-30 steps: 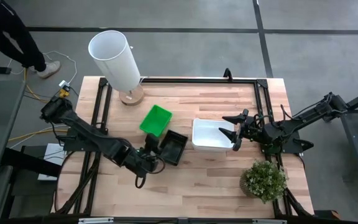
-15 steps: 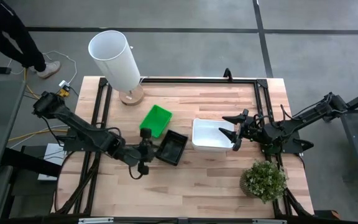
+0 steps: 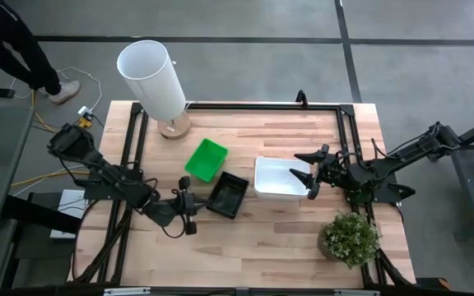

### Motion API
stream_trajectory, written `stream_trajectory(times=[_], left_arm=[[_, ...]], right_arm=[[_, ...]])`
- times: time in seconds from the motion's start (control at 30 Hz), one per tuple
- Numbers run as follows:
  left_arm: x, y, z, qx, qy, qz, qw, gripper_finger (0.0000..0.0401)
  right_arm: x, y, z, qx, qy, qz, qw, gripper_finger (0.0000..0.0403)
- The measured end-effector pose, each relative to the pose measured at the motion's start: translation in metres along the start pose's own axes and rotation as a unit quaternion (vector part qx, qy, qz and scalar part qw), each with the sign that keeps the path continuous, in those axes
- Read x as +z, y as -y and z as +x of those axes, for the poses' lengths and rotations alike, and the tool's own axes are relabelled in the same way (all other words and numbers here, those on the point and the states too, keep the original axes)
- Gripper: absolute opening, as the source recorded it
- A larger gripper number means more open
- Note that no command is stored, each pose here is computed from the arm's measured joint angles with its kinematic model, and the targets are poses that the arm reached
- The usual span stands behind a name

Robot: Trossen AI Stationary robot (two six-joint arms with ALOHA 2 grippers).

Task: Stack baskets by color
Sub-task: Stack the top black bin on the bottom black bin

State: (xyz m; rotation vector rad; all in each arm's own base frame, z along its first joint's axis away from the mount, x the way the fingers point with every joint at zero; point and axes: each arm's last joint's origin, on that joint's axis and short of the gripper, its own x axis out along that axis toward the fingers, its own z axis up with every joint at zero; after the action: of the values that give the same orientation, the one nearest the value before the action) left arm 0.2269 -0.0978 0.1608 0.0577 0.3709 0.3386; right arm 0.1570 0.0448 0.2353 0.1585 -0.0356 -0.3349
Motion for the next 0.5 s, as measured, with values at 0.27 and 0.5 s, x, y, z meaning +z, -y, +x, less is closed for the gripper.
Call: stream_trajectory(times=[0.27, 0.5], left_arm=[[-0.023, 0.012, 0.015, 0.010, -0.022, -0.015, 1.000, 0.0000], [-0.028, 0.018, 0.022, 0.008, -0.022, 0.000, 1.000, 0.0000]], right_arm=[[0.000, 0.000, 0.000, -0.002, -0.001, 0.001, 1.000, 0.0259], [0.000, 0.000, 0.000, -0.001, -0.001, 0.001, 1.000, 0.0259]])
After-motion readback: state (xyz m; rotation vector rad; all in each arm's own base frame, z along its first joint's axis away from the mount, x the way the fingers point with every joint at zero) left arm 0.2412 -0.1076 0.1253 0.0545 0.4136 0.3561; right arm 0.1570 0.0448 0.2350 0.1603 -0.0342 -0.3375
